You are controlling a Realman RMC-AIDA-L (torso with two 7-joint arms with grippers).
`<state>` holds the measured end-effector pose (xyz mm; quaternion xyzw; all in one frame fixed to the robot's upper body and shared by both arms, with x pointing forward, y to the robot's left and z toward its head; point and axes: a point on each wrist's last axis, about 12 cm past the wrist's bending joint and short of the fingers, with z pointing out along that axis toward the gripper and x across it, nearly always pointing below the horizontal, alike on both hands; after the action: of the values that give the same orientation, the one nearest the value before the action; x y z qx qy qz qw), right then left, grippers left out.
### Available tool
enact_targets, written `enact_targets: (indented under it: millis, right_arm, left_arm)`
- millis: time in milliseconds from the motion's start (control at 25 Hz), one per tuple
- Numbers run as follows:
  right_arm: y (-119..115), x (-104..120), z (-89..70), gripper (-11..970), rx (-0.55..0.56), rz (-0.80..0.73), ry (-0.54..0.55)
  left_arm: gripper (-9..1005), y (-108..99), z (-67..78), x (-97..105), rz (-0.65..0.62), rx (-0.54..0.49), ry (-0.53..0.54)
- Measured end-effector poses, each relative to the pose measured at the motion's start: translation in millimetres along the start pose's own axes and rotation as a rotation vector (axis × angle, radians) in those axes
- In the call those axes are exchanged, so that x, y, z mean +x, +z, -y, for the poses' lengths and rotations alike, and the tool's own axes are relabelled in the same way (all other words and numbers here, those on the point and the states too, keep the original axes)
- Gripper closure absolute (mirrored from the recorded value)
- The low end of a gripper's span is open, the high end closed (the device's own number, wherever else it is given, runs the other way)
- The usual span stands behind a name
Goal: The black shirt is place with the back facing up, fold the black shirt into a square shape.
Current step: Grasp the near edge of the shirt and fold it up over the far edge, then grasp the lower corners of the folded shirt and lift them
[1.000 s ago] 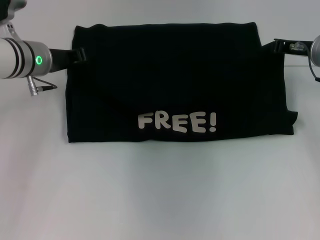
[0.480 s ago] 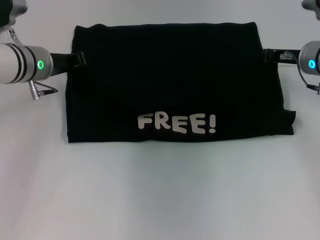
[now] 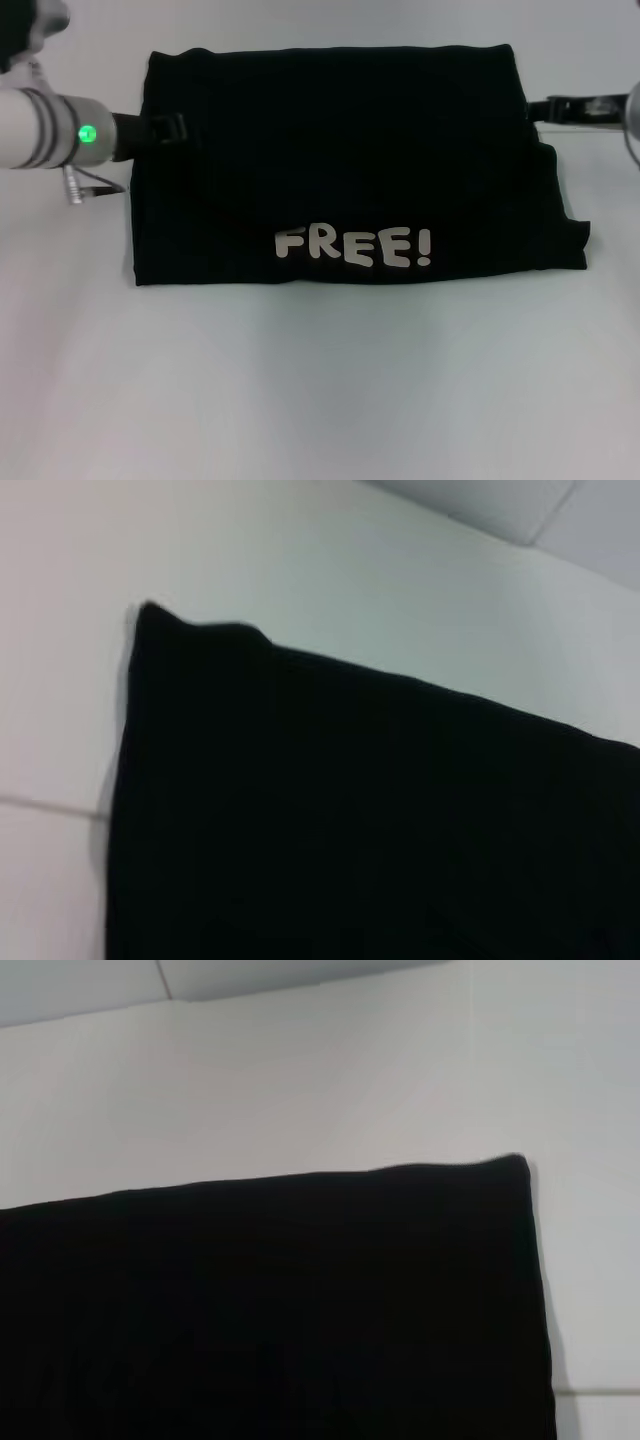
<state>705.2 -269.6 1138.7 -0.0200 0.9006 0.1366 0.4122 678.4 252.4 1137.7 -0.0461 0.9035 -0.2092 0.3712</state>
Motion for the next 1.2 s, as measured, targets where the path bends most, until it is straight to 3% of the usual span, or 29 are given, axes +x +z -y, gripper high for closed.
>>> enact_targets:
  millis: [120,200,360,480,520,600,760,1200]
  right_arm:
    - [-11.6,-6.5,6.7,443,-0.041,-0.031,0.041]
    - [-20.3,-12.6,10.9,203,-0.067,-0.057,0.067]
    - [-34.9,-22.4,19.1,172,-0.102,-0.123,0.113]
    - [-44.8,-31.8,22.2,148,-0.119,-0.156,0.144]
    - [-47.0,-34.0,22.2,140,-0.123,-0.160,0.147]
    - [-52.1,-38.0,22.8,125,-0.133,-0.165,0.154]
    - [-54.5,-39.6,22.4,117,-0.141,-0.168,0.160]
    - [-53.0,-40.6,21.2,118,-0.139,-0.160,0.161]
  left_arm:
    - [771,-21.9,-15.8,-3.4,-0.021,0.053,-0.067]
    - [731,-40.6,-32.3,-3.7,-0.041,0.104,-0.126]
    - [652,-69.5,-63.9,4.1,-0.097,0.170,-0.156]
    - [592,-85.7,-82.3,18.3,-0.110,0.218,-0.091]
    - [529,-88.5,-85.8,23.3,-0.110,0.231,-0.063]
    - [403,-90.3,-91.5,35.3,-0.121,0.242,0.006]
    - [398,-81.1,-96.3,52.5,-0.157,0.216,0.043]
    - [396,-52.2,-96.7,71.7,-0.140,0.140,-0.072]
